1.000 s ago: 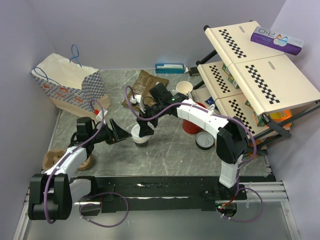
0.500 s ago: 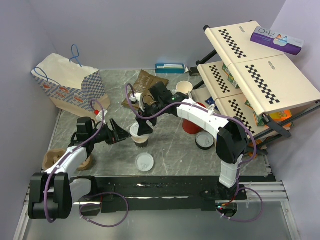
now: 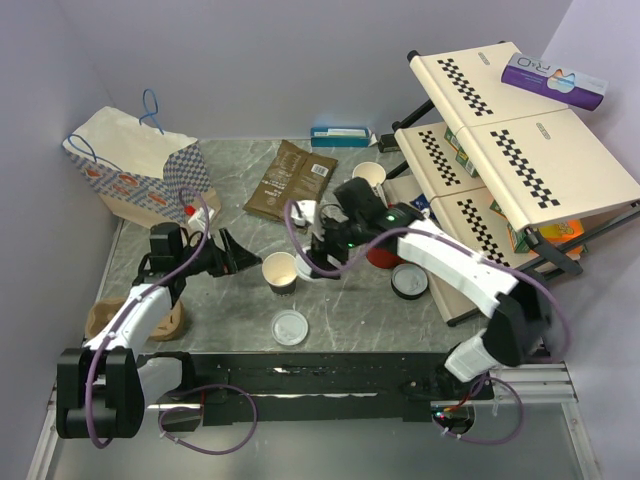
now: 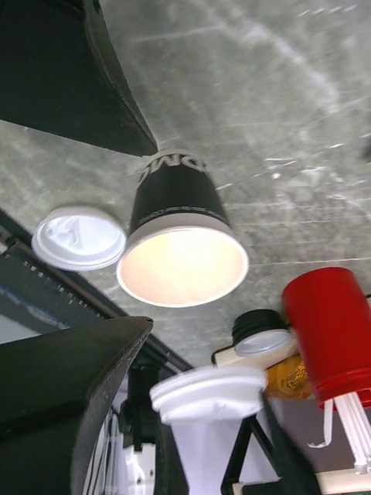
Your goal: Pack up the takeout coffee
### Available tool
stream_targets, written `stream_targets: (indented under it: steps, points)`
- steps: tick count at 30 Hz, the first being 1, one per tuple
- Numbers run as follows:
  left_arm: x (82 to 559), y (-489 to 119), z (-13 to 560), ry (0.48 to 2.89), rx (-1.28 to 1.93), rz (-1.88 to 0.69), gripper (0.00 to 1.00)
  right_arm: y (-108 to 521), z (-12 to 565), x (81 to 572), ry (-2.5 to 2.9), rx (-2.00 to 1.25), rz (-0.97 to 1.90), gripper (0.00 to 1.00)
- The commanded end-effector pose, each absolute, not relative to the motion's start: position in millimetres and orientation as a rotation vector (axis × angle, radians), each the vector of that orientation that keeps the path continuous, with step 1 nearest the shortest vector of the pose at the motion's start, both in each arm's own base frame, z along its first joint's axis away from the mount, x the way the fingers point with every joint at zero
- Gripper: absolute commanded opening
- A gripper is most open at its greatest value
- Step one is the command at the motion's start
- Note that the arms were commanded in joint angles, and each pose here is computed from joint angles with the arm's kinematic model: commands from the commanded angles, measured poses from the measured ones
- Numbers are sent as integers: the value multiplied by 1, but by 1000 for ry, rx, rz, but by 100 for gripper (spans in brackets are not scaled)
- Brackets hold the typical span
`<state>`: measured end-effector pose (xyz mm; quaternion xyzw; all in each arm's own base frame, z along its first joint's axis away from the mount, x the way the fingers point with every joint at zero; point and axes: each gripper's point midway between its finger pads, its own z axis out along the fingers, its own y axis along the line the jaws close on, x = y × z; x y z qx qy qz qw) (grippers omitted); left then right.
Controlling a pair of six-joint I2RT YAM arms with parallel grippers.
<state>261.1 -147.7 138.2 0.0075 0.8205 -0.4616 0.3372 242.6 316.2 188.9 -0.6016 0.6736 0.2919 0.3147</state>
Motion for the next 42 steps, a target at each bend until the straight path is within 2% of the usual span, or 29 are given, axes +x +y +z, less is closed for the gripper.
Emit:
stream_targets:
  steps: [1,4,8,11,20,26,42]
  points:
    - [280,-141,159,2052,138,-1095,91,270,190,235,1774,-1577,620,82]
    - [283,-139,163,2039,163,-1065,91,253,187,229,1787,-1561,598,82]
    - [285,-137,170,2032,181,-1032,92,263,196,235,1739,-1555,616,82]
    - [287,-133,175,2039,183,-994,92,289,214,250,1677,-1549,666,82]
    - [297,-105,181,2070,23,-830,96,368,198,259,1550,-1699,811,82]
    - [299,-86,169,2122,-177,-855,99,394,181,257,1549,-1771,831,81]
    - [290,-93,161,2126,-176,-943,98,406,158,262,1581,-1790,790,82]
